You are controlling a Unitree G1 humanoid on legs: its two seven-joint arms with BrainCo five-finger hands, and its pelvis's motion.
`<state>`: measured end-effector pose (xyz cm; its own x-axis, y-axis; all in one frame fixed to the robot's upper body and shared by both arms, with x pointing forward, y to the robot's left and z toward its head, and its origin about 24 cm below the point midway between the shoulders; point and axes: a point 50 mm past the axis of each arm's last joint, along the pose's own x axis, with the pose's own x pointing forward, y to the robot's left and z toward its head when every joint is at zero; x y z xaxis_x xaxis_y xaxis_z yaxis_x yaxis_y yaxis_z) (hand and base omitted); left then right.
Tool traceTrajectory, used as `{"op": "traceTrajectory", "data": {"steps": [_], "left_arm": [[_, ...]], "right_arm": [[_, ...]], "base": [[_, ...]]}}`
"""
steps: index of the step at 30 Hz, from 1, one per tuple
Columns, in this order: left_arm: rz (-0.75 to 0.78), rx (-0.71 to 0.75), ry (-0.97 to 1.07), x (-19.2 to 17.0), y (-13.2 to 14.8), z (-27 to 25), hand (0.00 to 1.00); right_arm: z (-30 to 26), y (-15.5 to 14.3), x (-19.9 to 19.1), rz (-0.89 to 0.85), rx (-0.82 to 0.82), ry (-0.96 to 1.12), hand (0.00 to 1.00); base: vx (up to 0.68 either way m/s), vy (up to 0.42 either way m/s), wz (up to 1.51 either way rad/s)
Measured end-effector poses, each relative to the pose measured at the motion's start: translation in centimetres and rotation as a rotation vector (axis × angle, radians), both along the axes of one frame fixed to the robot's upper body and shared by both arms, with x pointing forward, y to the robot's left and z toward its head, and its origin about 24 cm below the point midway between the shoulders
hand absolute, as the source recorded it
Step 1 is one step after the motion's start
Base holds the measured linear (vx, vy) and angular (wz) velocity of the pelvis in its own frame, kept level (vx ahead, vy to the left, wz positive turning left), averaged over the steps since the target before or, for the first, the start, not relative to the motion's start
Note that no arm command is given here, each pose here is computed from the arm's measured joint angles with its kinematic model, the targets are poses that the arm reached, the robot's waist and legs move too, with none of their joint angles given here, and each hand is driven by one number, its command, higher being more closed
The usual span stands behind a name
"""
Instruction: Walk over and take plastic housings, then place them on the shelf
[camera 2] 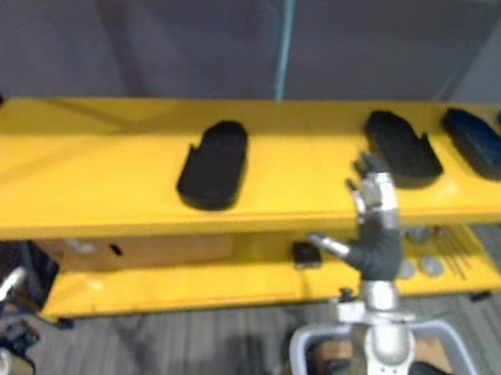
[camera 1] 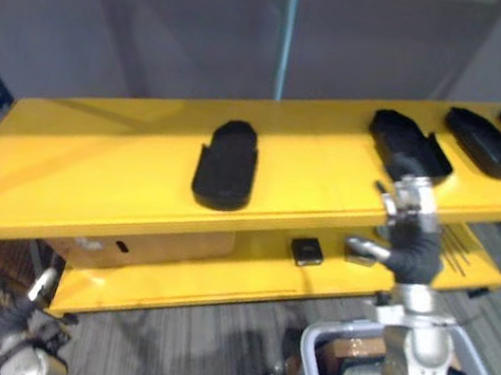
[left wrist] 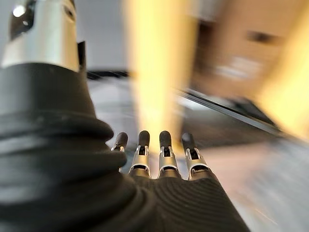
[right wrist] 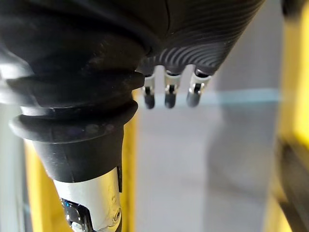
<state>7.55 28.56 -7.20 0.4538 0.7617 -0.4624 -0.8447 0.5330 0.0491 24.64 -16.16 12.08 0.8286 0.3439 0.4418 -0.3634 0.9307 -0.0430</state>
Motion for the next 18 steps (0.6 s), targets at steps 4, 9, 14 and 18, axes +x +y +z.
{"op": "traceTrajectory", "data": {"steps": [4,9,14,18], "left_arm": [[0.017,-0.132,0.171,-3.5,-1.4,-3.6,0.0],[-0.037,-0.198,0.228,-4.0,-2.7,-5.0,0.0],[-0.086,-0.232,0.266,-3.9,-3.2,-5.7,0.0],[-0.129,-0.273,0.311,-4.3,-4.0,-6.4,0.0]], "right_arm": [[-1.6,2.2,2.0,0.125,-0.034,0.116,0.0],[-4.5,3.0,3.5,0.151,-0.091,0.269,0.0],[-5.7,2.9,4.0,0.125,-0.108,0.325,0.0],[-5.4,3.8,4.7,0.159,-0.116,0.332,0.0]], "base": [[0.0,0.083,0.14],[0.0,0.073,0.19],[0.02,0.05,0.09],[0.03,0.028,0.02]]}}
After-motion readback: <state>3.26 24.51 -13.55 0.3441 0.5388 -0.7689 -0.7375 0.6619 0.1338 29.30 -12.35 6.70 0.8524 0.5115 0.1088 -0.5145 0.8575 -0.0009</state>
